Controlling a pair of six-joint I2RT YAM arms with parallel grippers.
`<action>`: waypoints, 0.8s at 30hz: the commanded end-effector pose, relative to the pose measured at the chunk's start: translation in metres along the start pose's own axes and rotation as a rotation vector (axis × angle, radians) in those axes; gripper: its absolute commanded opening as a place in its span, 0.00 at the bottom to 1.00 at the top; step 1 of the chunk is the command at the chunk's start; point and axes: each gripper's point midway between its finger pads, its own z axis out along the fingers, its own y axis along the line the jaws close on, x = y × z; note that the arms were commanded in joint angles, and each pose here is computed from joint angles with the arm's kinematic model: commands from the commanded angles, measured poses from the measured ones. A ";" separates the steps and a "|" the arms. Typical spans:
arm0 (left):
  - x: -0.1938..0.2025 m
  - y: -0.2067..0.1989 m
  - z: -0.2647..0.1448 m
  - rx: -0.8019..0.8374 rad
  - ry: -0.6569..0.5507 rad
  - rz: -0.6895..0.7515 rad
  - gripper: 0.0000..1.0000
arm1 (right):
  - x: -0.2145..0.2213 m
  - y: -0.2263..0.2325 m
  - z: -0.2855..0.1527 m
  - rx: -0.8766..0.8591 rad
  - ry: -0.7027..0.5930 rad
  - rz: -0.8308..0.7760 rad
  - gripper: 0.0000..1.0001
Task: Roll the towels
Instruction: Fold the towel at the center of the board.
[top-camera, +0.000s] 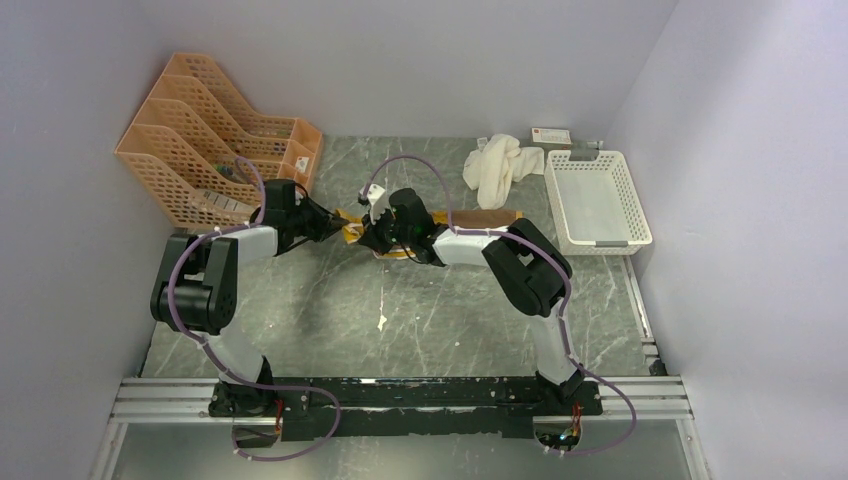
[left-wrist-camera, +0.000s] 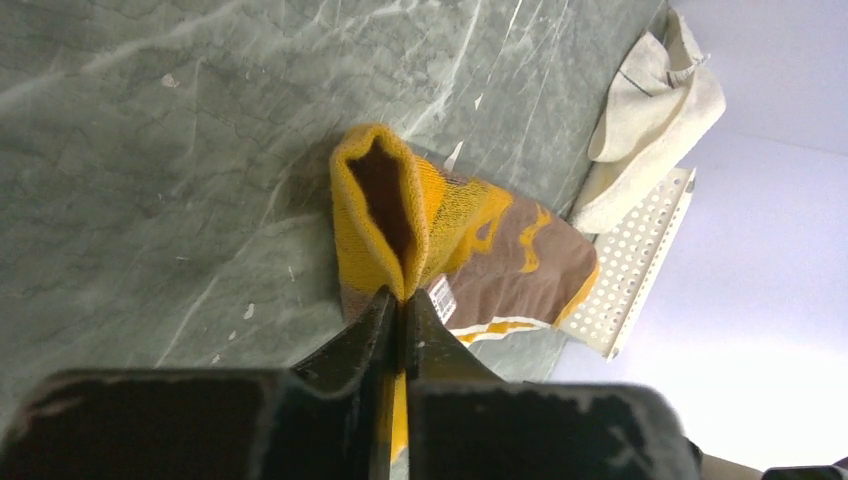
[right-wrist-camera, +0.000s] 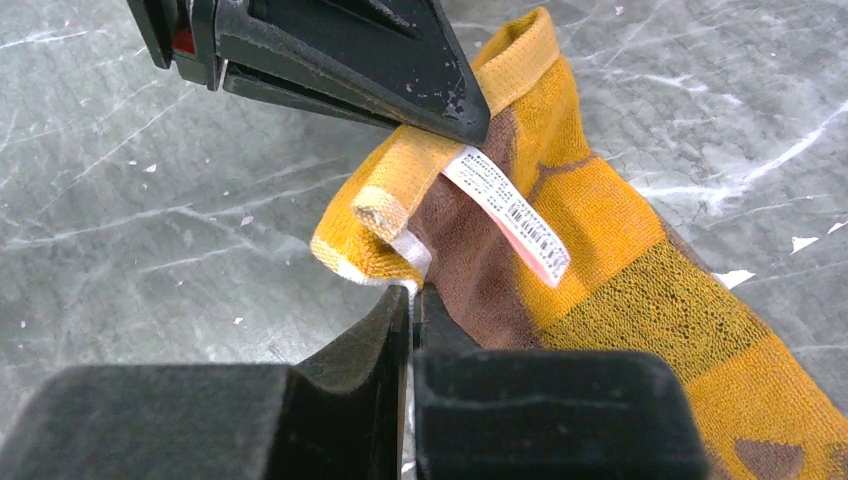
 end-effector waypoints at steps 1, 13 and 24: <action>-0.007 -0.019 -0.005 0.045 -0.015 0.040 0.07 | -0.016 -0.001 -0.005 -0.002 -0.026 -0.016 0.00; -0.035 -0.006 -0.009 -0.151 0.047 0.423 0.07 | -0.056 0.009 -0.056 0.034 -0.099 -0.081 0.78; -0.051 0.024 -0.014 -0.326 0.071 0.610 0.07 | -0.051 -0.026 -0.154 0.221 -0.206 0.046 0.79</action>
